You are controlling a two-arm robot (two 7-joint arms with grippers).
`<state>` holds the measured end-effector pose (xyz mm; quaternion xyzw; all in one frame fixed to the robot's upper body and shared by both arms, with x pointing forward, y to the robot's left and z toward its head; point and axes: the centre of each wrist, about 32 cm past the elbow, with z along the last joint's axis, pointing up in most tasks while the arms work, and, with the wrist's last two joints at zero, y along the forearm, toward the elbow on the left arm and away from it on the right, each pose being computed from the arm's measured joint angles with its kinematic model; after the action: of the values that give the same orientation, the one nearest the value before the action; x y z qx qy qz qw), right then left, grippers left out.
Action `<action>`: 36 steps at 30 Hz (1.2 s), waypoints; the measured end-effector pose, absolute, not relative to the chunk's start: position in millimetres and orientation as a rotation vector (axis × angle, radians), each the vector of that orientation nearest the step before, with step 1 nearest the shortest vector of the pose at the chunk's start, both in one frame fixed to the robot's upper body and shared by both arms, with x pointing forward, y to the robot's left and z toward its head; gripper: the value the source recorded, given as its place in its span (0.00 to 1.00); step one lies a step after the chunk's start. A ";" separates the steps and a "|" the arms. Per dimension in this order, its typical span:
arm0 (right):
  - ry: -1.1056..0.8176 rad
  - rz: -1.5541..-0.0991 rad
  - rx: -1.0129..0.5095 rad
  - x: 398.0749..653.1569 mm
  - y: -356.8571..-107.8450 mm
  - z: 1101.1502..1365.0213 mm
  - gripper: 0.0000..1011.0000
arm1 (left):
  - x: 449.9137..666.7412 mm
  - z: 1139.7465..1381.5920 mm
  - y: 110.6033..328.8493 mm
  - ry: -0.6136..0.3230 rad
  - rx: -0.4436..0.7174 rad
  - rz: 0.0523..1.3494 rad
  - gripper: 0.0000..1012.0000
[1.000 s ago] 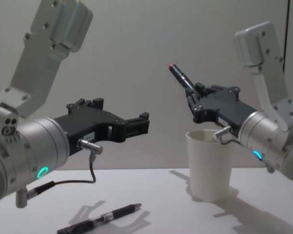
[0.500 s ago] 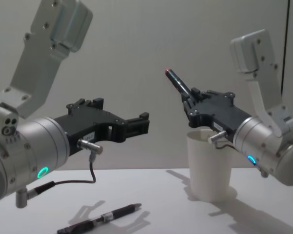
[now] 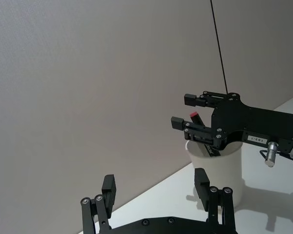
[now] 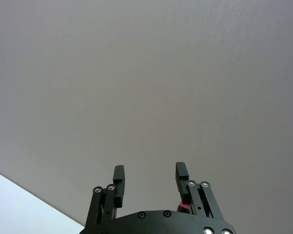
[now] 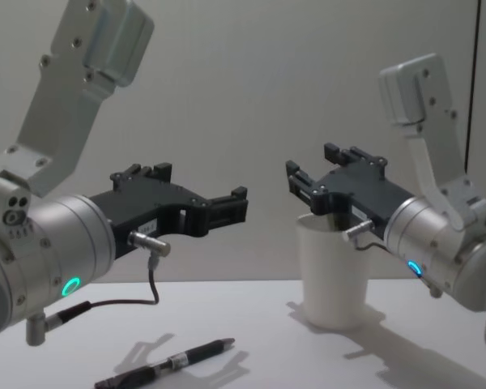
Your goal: Place the pen into the pen holder.
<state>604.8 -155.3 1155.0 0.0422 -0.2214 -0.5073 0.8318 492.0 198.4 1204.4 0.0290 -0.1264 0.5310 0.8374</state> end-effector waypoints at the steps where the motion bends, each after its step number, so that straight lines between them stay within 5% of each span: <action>1: -0.469 -1.075 0.089 604.8 -155.3 1155.0 0.62 | 492.0 1204.4 198.4 -0.268 0.061 1.124 0.99; 15: -0.470 -1.069 0.094 604.6 -155.2 1156.5 0.99 | 492.0 1204.4 198.4 -0.268 0.061 1.124 0.99; 36: -0.418 -1.087 0.153 563.3 -174.4 1171.0 0.99 | 492.0 1204.4 198.4 -0.268 0.061 1.124 0.99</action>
<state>563.3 -174.4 1171.0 0.0724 -0.1970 -0.5127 0.8325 492.0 198.4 1204.4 0.0290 -0.1265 0.5311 0.8373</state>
